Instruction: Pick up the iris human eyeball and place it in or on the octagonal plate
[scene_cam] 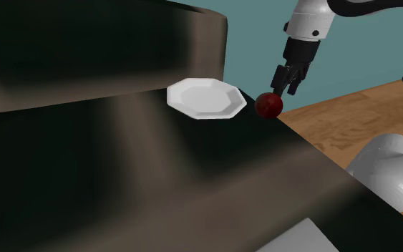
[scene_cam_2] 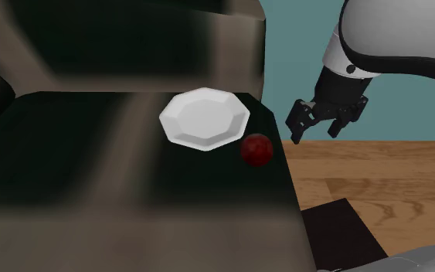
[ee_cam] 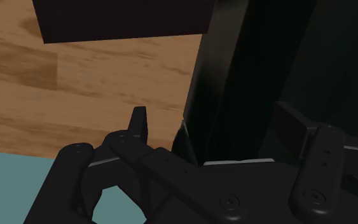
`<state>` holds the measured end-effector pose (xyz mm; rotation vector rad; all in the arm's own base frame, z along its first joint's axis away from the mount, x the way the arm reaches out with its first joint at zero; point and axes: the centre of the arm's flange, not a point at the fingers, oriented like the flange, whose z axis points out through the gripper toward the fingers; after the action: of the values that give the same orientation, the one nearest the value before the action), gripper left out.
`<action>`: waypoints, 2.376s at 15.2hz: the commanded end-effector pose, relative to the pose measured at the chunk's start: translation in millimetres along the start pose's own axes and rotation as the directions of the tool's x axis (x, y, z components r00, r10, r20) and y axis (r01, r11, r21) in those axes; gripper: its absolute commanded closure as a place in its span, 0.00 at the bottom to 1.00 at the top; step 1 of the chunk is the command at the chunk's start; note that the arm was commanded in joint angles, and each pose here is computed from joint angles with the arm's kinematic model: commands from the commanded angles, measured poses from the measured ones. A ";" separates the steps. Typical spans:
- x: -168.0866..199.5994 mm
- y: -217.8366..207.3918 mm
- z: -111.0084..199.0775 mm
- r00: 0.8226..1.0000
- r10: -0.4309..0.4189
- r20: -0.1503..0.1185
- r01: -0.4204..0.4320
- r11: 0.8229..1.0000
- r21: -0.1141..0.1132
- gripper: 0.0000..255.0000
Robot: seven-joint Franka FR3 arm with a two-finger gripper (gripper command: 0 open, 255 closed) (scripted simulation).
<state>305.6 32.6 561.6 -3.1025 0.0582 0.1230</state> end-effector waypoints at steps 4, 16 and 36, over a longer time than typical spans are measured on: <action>-8.6 -32.1 -15.8 1.000 -0.027 -0.013 0.027 0.999 0.022 0.00; -45.0 -135.8 -67.7 0.991 -0.114 -0.062 0.120 0.988 0.095 0.00; -43.1 -139.3 -33.6 0.991 -0.114 -0.062 0.120 0.988 0.095 1.00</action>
<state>270.3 172.1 603.3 -3.0018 -0.1143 0.0299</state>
